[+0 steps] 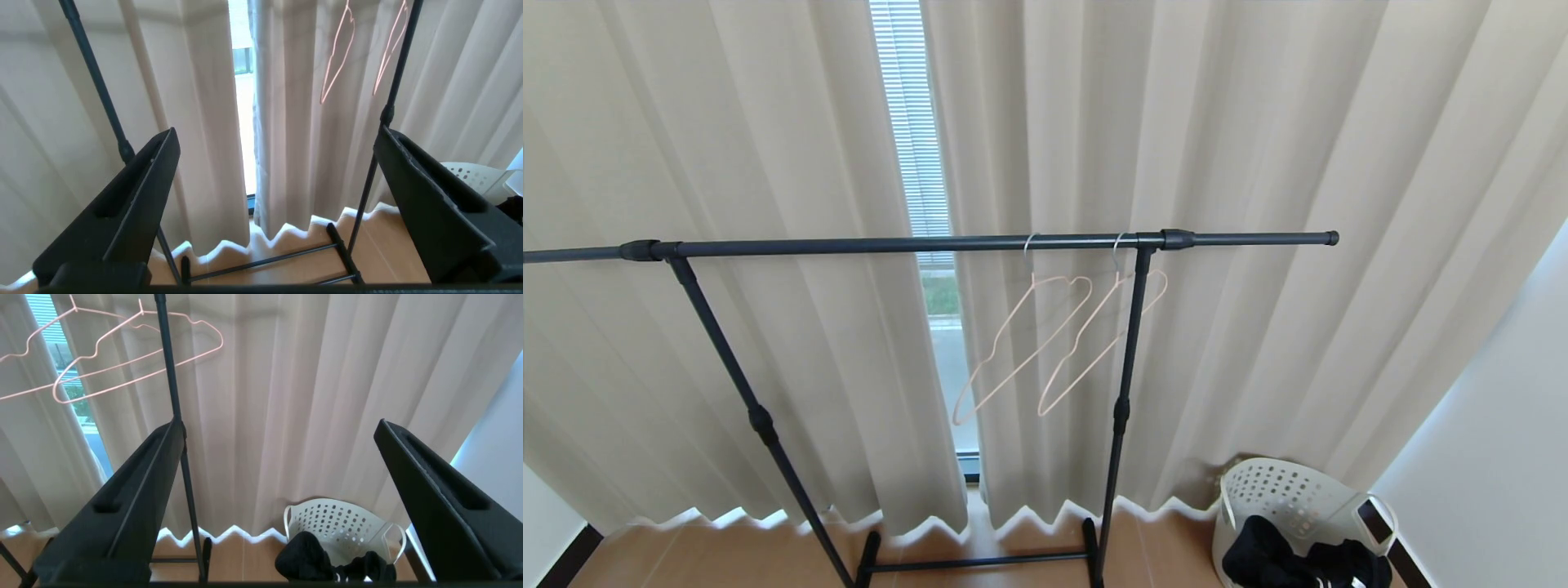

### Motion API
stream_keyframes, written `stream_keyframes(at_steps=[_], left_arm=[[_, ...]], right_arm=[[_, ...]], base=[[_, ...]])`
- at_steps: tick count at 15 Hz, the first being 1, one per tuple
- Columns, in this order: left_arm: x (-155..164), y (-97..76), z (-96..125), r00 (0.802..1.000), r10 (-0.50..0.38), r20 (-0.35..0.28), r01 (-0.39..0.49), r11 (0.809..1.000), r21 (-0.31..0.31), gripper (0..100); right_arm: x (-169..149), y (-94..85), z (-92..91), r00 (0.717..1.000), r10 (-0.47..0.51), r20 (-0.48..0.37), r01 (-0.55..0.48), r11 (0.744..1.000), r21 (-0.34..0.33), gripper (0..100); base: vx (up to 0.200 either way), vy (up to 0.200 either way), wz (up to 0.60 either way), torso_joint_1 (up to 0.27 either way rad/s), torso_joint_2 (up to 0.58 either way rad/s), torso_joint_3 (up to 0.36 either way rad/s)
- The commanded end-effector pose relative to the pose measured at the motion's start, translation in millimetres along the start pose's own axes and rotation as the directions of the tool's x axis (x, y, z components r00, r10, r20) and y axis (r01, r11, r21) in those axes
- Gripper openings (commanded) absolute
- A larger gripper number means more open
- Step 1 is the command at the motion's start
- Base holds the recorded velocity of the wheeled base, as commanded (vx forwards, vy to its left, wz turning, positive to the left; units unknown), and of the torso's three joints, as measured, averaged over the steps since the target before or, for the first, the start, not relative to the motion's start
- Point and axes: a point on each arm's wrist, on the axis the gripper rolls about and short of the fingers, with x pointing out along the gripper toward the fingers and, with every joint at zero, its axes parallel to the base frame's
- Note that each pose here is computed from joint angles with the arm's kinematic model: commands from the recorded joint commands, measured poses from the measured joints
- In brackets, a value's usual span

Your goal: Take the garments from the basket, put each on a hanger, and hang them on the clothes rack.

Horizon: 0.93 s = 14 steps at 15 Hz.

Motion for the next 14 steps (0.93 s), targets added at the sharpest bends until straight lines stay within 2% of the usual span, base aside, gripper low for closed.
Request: stream_keyframes(at_steps=[1, 9, 12, 14], left_arm=[[0.1, 0.0, 0.0, 1.000, 0.000, -0.001, 0.000, 1.000, 0.001, 100], [0.1, -0.1, -0.1, 1.000, -0.006, -0.002, 0.006, 1.000, 0.017, 100], [0.1, 0.4, 0.0, 1.000, 0.014, -0.002, -0.014, 1.000, -0.012, 100], [0.1, 0.2, 0.0, 1.000, 0.006, -0.001, -0.006, 1.000, -0.001, 100]], right_arm=[[0.0, 0.0, 0.0, 1.000, 0.001, 0.001, -0.001, 1.000, 0.000, 100], [0.0, 0.2, -0.6, 1.000, 0.010, -0.005, -0.010, 1.000, 0.001, 100], [0.0, 0.3, -0.8, 1.000, 0.016, -0.007, -0.016, 1.000, 0.001, 100], [0.0, 0.3, -0.8, 1.000, 0.016, -0.007, -0.016, 1.000, 0.001, 100]], base=[[0.000, 0.000, 0.00, 0.000, 0.00, 0.000], [0.000, 0.000, 0.00, 0.000, 0.00, 0.000], [0.000, 0.000, 0.00, 0.000, 0.00, 0.000], [0.000, 0.000, 0.00, 0.000, 0.00, 0.000]])
